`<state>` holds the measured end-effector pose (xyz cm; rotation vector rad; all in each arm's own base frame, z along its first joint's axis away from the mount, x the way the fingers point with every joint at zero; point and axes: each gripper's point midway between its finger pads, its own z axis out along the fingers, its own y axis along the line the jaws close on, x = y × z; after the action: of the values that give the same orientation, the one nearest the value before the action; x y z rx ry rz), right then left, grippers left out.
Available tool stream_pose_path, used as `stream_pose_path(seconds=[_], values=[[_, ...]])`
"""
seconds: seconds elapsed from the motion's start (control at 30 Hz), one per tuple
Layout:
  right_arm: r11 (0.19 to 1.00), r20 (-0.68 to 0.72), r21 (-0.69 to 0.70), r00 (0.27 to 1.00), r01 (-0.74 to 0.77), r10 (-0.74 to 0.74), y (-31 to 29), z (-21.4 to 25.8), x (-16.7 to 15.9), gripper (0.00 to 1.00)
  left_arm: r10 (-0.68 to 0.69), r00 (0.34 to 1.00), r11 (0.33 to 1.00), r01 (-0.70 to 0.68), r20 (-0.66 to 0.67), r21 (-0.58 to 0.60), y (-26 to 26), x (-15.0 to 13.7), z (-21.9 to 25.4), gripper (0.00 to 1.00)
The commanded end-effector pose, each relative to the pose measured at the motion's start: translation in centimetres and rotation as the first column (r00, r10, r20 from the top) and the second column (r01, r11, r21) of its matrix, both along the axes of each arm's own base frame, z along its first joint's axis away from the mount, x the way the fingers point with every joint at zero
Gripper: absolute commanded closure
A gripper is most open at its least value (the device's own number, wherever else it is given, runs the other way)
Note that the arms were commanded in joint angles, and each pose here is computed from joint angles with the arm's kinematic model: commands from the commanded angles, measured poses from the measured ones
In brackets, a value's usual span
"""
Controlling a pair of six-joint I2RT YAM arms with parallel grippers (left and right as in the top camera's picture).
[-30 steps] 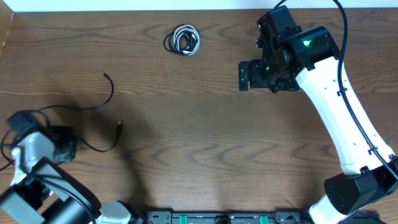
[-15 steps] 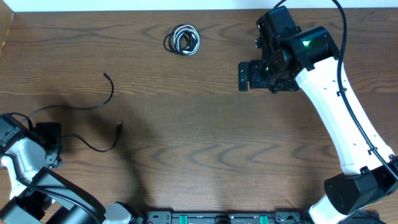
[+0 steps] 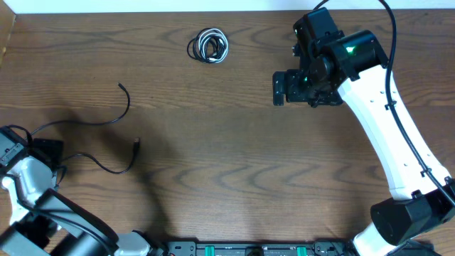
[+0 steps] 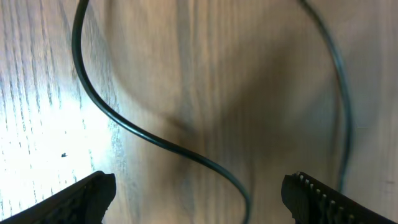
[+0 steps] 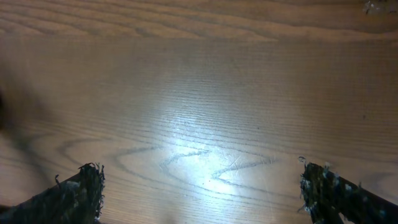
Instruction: Untangle cables
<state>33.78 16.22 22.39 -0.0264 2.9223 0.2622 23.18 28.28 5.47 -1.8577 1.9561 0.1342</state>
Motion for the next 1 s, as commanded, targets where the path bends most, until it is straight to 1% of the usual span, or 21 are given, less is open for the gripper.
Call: stream_pose_path(seconds=[0.0,0.13,0.23,0.37,0.43,0.53,0.57,0.6,0.63,0.8,0.9,0.97], values=[[1.000,-0.007,-0.002,1.000,0.003,-0.003,0.1,-0.2,-0.1,0.01,-0.009,0.997,1.000,0.007,-0.071,-0.024,0.3,-0.6,-2.2,0.10],[1.000,-0.011,-0.004,1.000,0.000,0.000,0.1,-0.2,-0.2,0.01,0.022,0.997,0.999,-0.024,-0.072,-0.027,1.2,-1.2,-3.0,0.10],[1.000,-0.010,-0.005,1.000,-0.003,0.003,0.1,-0.2,-0.1,0.01,0.049,0.997,0.999,-0.050,-0.057,-0.009,2.2,-1.6,-2.7,0.21],[1.000,-0.010,-0.005,1.000,-0.004,0.004,0.1,-0.2,-0.2,0.01,0.093,0.995,0.996,-0.093,-0.037,0.013,3.7,-2.5,-2.3,0.47],[1.000,-0.010,-0.005,1.000,-0.006,0.006,0.2,-0.2,-0.2,0.01,0.111,0.993,0.994,-0.110,-0.033,0.018,4.2,-3.0,-2.2,0.57],[1.000,-0.006,-0.003,1.000,-0.012,0.012,0.4,-0.2,-0.2,0.01,0.133,0.991,0.991,-0.132,-0.026,0.026,4.8,-3.6,-2.1,0.76],[1.000,-0.006,-0.003,1.000,-0.013,0.013,0.5,-0.2,-0.2,0.01,0.139,0.990,0.990,-0.138,-0.025,0.029,5.0,-3.8,-2.1,0.80],[1.000,-0.006,-0.003,1.000,-0.014,0.014,0.5,-0.2,-0.2,0.01,0.145,0.989,0.989,-0.144,-0.024,0.030,5.1,-4.0,-2.1,0.89],[1.000,-0.007,-0.004,1.000,-0.015,0.015,0.5,-0.2,-0.3,0.01,0.149,0.989,0.988,-0.148,-0.023,0.031,5.3,-4.1,-2.0,0.92],[1.000,-0.009,-0.004,1.000,-0.019,0.019,0.6,-0.2,-0.4,0.01,0.146,0.989,0.988,-0.145,-0.023,0.046,5.9,-4.4,-1.5,0.93],[1.000,-0.008,-0.005,1.000,-0.022,0.022,0.7,-0.2,-0.4,0.01,0.116,0.993,0.991,-0.114,-0.026,0.071,6.7,-4.0,-0.2,0.93],[1.000,-0.008,-0.004,1.000,-0.023,0.023,0.8,-0.2,-0.4,0.01,0.127,0.991,0.988,-0.124,-0.031,0.096,7.5,-3.9,1.4,0.92]])
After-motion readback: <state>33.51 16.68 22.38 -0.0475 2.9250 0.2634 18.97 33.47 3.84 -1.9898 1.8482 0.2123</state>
